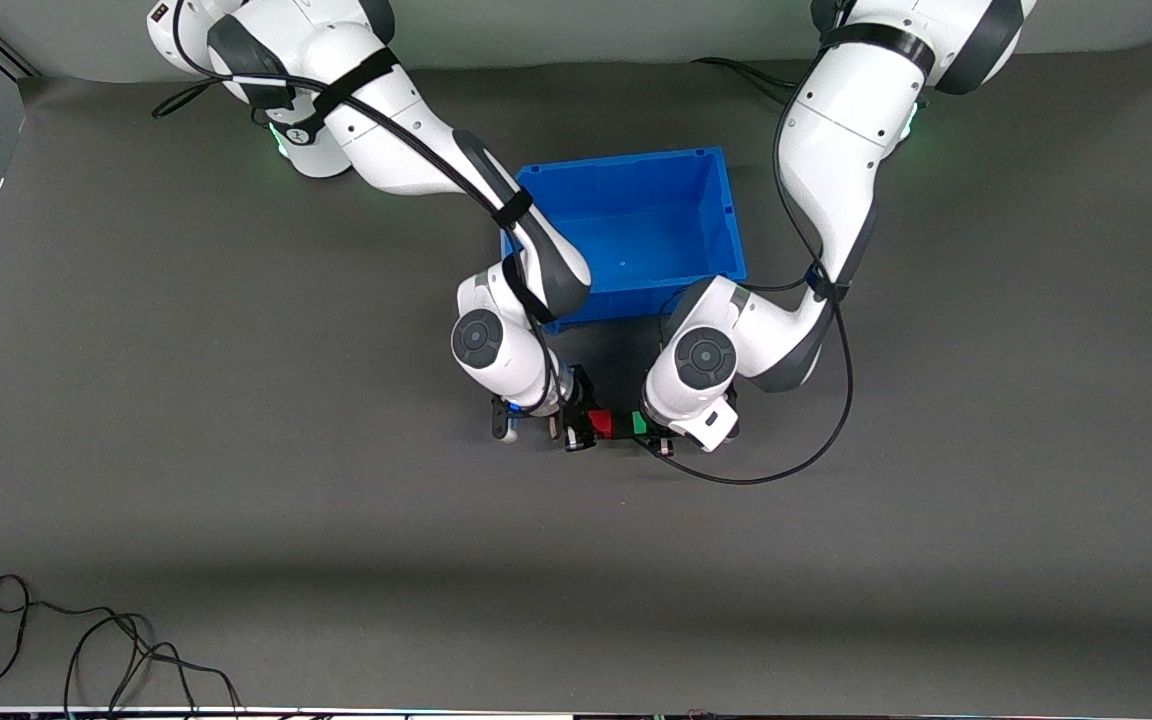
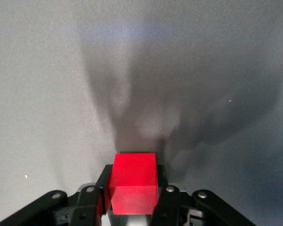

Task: Attach green and red cubes to black cube
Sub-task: 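Press the red and green cubes against the black cube's sides, then release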

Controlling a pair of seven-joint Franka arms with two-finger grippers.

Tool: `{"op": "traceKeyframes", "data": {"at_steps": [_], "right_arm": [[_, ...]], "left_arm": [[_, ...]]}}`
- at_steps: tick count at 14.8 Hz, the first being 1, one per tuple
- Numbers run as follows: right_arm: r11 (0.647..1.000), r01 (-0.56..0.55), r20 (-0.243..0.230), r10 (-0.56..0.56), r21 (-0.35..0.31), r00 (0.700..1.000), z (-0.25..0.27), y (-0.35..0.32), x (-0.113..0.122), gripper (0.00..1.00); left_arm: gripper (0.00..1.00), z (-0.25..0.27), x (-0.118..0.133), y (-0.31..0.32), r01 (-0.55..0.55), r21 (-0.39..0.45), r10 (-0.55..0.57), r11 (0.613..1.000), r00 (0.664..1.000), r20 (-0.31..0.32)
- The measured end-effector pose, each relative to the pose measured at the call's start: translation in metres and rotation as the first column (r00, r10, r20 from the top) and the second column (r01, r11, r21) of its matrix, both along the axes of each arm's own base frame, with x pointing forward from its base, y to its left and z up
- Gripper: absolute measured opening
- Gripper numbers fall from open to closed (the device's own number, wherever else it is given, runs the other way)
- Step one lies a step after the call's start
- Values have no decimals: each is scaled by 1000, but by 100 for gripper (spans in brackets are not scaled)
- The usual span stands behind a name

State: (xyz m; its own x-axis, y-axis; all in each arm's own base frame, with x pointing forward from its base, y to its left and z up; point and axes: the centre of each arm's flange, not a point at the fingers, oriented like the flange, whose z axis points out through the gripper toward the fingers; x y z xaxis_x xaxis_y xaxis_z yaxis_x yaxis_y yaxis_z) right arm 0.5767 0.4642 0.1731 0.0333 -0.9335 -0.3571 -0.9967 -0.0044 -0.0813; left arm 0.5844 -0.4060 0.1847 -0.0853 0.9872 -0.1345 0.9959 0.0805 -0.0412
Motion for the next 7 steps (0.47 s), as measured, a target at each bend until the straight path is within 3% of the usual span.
{"op": "traceKeyframes", "data": {"at_steps": [1, 3, 5, 7], "right_arm": [[1000, -2, 4, 2, 2, 1000, 1, 2, -1, 40], [1000, -6, 12, 5, 6, 1000, 2, 6, -1, 50], [1000, -3, 29, 2, 12, 1000, 8, 7, 3, 72], [1000, 9, 65, -10, 14, 998, 26, -1, 19, 90]], "left_arm": [[52, 0, 0, 0, 0, -1, 0, 1000, 1000, 1], [72, 4, 3, 0, 5, -4, -5, 1000, 1000, 10], [94, 16, 13, 6, 31, 2, -31, 1000, 999, 16], [100, 43, 28, 32, 117, 24, -117, 993, 993, -15]]}}
